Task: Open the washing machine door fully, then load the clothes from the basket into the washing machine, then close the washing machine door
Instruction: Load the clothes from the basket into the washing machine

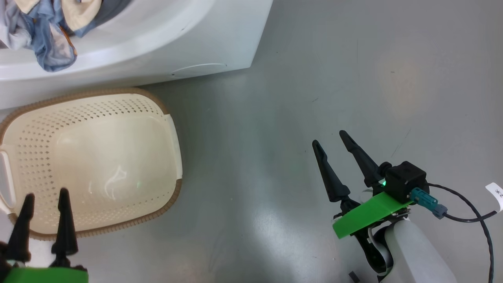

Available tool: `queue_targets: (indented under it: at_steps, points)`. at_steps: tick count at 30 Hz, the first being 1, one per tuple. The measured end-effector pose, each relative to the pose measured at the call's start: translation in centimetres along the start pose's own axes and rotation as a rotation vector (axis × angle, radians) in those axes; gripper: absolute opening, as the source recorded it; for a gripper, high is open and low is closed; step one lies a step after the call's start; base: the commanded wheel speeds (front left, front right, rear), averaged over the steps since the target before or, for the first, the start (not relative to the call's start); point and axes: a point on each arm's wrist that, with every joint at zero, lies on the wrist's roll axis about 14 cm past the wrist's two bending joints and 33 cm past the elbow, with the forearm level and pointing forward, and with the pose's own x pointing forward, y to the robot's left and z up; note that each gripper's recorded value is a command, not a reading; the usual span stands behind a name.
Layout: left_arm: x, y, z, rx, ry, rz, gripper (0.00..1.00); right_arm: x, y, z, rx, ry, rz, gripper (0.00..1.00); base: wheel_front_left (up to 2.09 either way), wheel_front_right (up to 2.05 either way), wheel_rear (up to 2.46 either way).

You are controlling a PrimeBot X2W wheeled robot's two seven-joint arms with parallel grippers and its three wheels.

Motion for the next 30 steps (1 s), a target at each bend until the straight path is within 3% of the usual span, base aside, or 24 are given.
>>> queue_targets:
  at_steps: [14,21,30]
  points:
    - [5.4,-3.4,7.6,0.018,-0.232,-0.147,1.0,-0.2,-0.3,-0.2,0.003,0.006,-0.01,1.0,0.0,0.0,0.0]
    - [8.3,-6.5,14.3,0.012,-0.416,-0.255,1.0,-0.5,-0.6,0.1,0.007,0.0,-0.019,1.0,0.0,0.0,0.0]
    - [10.7,-10.0,16.2,0.003,-0.432,-0.357,1.0,-0.8,-0.7,0.6,0.01,-0.011,-0.026,1.0,0.0,0.0,0.0]
